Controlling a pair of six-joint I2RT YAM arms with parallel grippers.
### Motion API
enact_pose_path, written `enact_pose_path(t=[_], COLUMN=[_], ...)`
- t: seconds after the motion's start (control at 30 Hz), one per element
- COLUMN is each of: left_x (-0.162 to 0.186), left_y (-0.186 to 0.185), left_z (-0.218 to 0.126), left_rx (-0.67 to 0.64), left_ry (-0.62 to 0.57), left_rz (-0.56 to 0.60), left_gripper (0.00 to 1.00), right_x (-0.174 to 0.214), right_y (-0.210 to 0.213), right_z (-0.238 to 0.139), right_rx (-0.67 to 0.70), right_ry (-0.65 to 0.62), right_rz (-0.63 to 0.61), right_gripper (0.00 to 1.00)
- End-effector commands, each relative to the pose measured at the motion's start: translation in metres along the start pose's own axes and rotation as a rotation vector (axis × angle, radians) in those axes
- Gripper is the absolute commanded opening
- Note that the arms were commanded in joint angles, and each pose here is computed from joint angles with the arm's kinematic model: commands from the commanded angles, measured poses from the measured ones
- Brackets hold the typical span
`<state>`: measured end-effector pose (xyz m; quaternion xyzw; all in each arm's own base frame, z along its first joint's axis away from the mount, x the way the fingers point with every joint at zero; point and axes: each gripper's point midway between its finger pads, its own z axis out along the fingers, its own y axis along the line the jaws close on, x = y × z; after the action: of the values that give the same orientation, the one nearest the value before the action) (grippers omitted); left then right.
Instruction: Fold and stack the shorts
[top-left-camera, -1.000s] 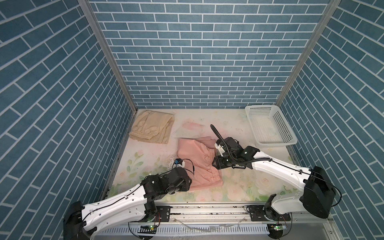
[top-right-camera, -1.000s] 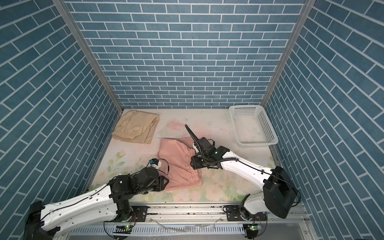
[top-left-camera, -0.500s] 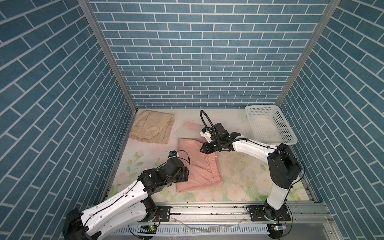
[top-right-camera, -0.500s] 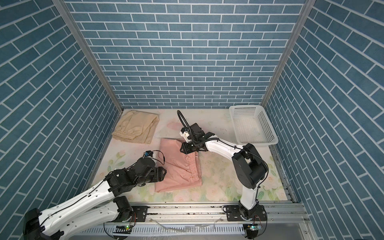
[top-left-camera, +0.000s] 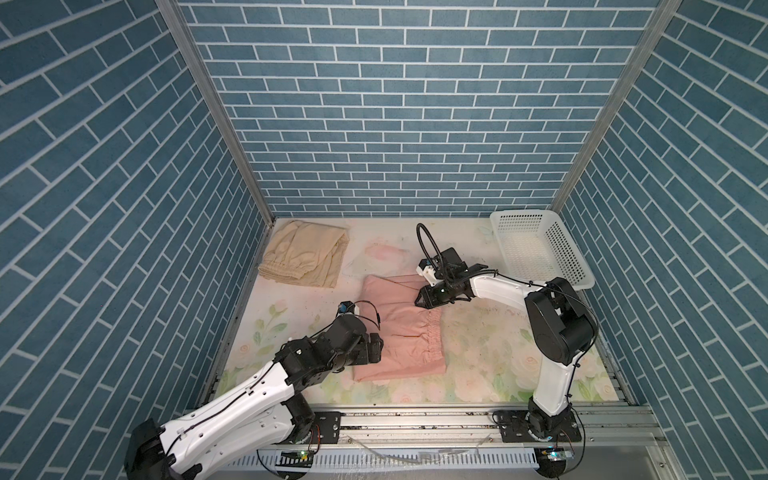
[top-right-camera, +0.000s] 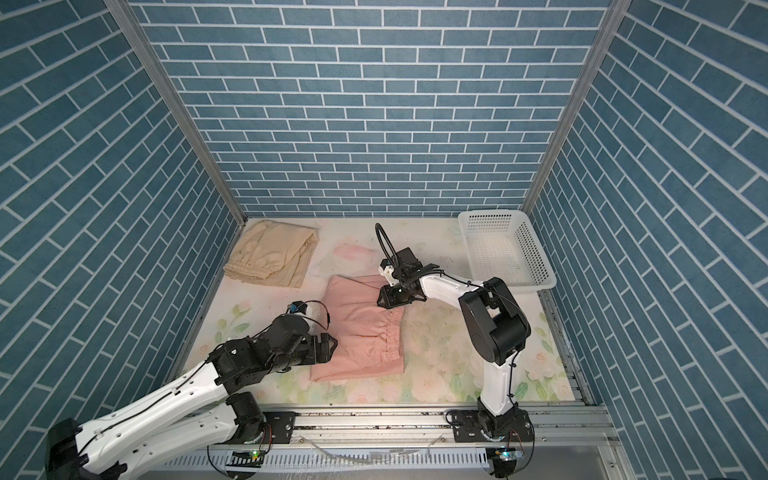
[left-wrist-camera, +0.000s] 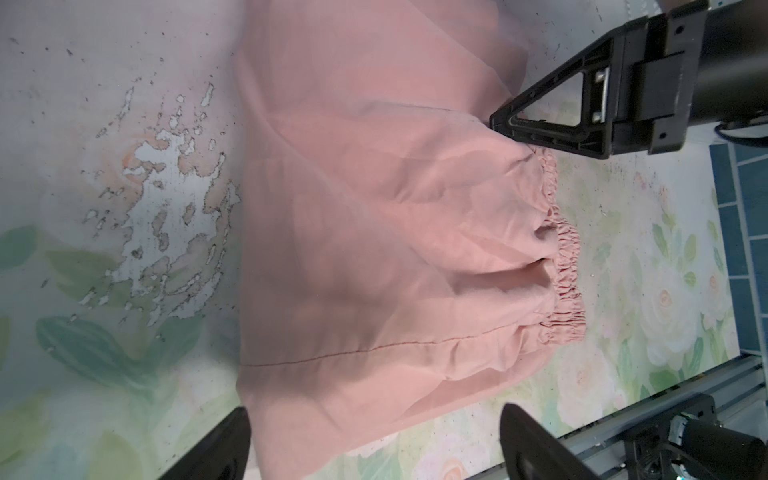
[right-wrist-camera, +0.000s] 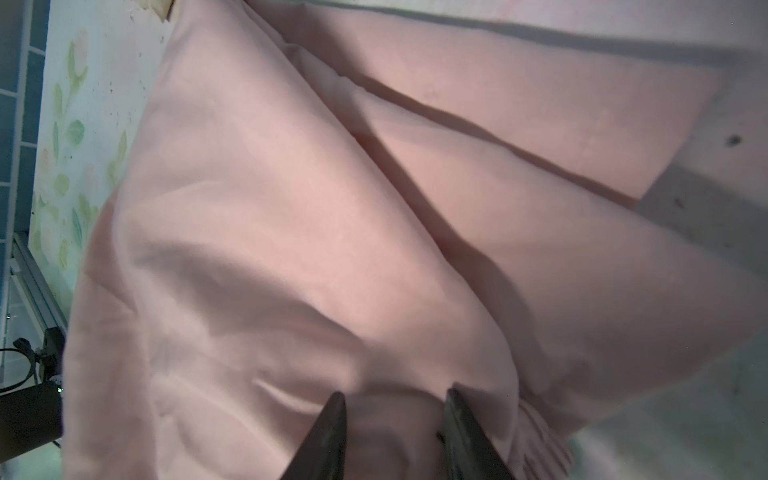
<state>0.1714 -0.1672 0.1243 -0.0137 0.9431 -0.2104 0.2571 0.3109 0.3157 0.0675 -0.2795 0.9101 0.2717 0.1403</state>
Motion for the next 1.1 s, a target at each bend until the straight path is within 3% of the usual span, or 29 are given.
enact_pose_path(t=[0.0,0.2,0.37,0.5,0.87,1.07], left_x=[-0.012,-0.022,-0.020,-0.018,-0.011,-0.008], left_y=[0.007,0.017,0.028,0.032,0.040,0.043], left_z=[-0.020,-0.056,-0.075,-0.082,-0.080,-0.077], left_rx=[-0.035,-0.066,-0.080,-0.080,-0.095,-0.101], left_ry=[-0.041,-0.083,-0.098,-0.100,-0.093,-0.088], left_rz=[-0.001,0.008,0.002,-0.004,-0.019,-0.032], left_gripper=[1.00,1.00,1.00,1.00,1.00,1.00], right_x=[-0.016,-0.013,0.011,0.030,0.041,0.040], right_y=[0.022,0.072,0.115,0.121,0.091,0.057], right_z=[-0.048,-0.058,-0.021,0.010,0.069,0.096], right_rx=[0.057,0.038,0.039,0.063,0.179,0.206], right_ry=[-0.033,0.002,0.146,0.267,0.382,0.400], right_rz=[-0.282,-0.593,-0.802,-0.897,-0.930,-0.730], right_gripper=[0.50,0.62,0.65,0.66,0.66,0.66])
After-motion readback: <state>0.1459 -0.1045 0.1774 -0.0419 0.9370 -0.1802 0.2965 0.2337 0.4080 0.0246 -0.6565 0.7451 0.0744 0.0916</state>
